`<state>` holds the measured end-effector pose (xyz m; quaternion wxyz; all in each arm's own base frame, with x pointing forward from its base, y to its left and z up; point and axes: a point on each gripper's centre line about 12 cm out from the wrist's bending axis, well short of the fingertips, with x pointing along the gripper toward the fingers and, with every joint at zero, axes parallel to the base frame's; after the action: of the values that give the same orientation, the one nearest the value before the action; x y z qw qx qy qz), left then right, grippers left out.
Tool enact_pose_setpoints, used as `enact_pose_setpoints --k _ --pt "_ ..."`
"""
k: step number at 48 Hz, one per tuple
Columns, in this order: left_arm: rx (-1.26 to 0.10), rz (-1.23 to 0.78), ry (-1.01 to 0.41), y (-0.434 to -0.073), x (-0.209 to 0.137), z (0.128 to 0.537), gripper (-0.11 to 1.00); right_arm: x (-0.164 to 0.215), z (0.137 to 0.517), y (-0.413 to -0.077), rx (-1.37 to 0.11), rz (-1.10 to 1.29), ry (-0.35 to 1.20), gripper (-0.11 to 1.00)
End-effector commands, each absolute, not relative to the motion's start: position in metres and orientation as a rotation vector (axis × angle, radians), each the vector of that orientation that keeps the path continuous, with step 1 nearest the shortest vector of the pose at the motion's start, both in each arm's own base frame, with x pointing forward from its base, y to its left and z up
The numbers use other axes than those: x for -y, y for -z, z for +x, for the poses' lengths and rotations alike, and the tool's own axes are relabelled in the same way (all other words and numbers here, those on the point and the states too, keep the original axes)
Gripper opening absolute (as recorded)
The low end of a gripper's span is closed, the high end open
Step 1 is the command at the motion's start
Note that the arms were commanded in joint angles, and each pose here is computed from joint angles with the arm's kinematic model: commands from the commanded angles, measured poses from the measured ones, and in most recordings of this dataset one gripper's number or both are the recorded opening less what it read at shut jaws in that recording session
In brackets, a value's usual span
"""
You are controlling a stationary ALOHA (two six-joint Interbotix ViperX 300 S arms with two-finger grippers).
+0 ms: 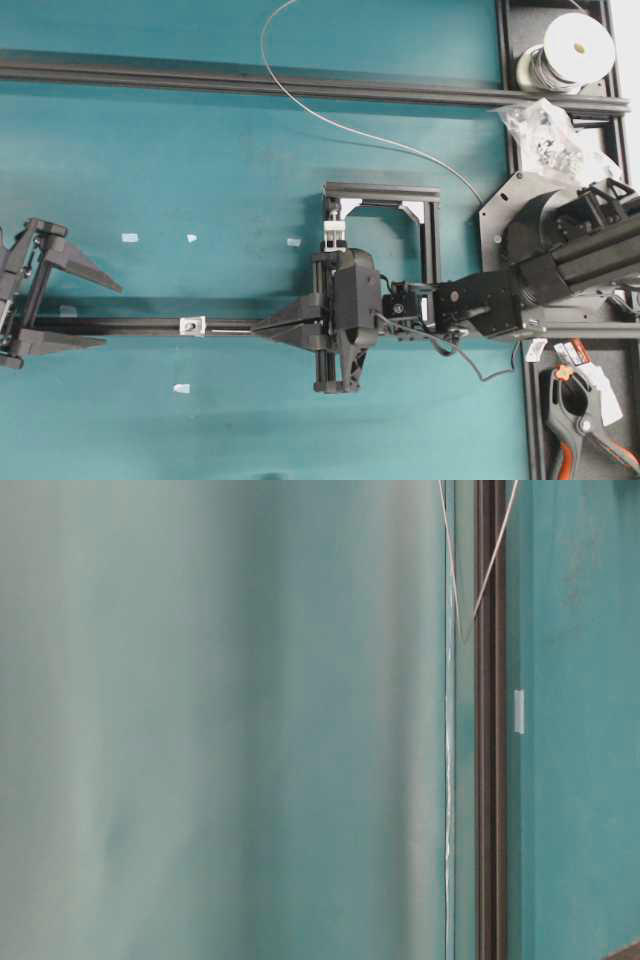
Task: Insert the wire through the hole in the metal fitting.
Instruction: 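Push the wire tip through the hole in the metal bracket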
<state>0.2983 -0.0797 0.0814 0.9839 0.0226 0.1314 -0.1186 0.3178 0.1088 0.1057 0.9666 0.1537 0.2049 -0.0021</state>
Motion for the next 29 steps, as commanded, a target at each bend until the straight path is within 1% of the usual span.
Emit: enact_pose_setpoints --k 1,29 --pt "-0.226 0.041 0.241 -0.0904 0.0819 0.3032 0.85 -0.1113 0.3226 -0.1137 -0.378 0.318 -0.002 -0.01" --pt "-0.223 0.041 0.241 -0.091 0.0822 0.3042 0.84 -0.1056 0.3277 -0.1121 -0.368 0.304 0.018 -0.01"
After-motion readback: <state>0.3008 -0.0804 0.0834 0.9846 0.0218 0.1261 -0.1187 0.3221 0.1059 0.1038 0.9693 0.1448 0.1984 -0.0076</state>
